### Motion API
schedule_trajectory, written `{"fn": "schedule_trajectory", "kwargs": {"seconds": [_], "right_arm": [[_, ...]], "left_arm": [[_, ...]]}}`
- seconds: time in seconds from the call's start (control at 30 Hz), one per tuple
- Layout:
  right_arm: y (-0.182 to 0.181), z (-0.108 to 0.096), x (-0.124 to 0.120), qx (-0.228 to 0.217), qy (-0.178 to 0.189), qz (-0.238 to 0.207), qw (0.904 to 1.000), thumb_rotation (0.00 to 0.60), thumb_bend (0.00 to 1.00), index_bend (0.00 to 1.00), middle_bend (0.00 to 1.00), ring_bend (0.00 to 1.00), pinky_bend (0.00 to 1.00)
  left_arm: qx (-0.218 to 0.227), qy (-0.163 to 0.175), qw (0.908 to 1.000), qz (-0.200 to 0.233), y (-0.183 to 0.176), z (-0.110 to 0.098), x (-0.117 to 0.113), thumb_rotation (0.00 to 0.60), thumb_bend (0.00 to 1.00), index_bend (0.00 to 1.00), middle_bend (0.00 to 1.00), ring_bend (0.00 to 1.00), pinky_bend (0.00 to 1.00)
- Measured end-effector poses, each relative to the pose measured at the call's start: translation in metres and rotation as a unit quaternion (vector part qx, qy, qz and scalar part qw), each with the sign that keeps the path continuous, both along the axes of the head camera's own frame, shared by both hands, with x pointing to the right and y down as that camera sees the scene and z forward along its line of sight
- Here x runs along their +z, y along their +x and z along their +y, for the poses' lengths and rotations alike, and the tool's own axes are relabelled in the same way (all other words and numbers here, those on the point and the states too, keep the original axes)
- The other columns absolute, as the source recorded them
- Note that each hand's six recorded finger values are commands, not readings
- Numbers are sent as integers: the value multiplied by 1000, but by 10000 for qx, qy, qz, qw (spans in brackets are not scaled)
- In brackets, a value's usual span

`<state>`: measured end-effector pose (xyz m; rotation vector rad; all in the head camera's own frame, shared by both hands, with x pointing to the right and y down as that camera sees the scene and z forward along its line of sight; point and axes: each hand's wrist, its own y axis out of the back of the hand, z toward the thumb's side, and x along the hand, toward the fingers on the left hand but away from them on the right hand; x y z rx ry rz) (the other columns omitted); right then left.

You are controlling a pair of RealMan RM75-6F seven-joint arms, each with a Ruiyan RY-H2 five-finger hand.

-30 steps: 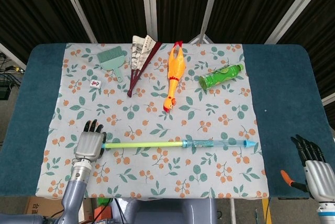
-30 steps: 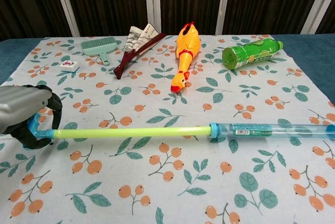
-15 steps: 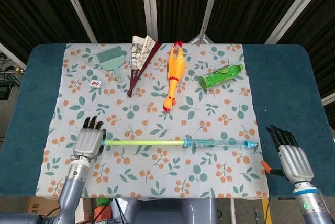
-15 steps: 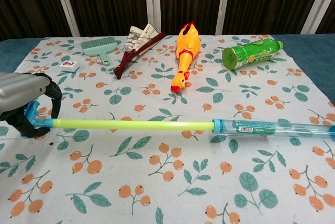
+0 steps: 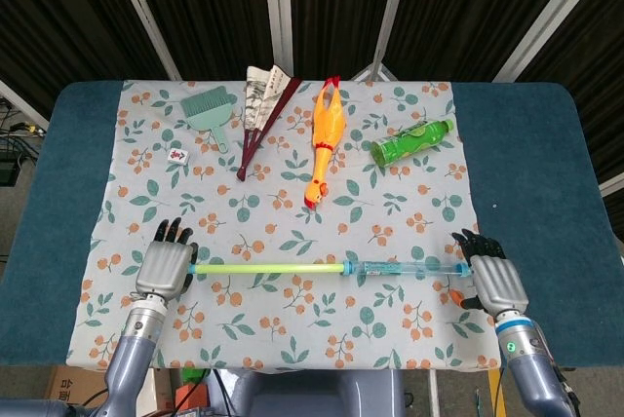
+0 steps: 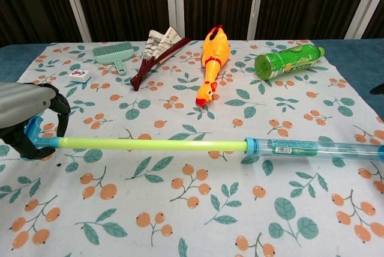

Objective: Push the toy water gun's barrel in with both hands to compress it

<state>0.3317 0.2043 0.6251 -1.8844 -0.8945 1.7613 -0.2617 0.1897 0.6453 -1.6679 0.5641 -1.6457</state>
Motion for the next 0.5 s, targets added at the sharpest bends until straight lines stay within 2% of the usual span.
{"fn": "schedule_trajectory", "kwargs": {"seconds": [0.17, 0.5], "right_arm": [[-3, -1, 19, 0, -109, 190, 9998, 600, 314, 344, 0, 0, 0], [-3, -3, 34, 104, -138, 256, 9995, 600, 313, 342, 0, 0, 0]], "left_arm": [[43, 25, 10000, 30, 4, -1, -5, 600, 473, 608, 179, 0, 26], [53, 25, 10000, 41, 8, -3, -7, 600, 474, 612, 179, 0, 26]]}}
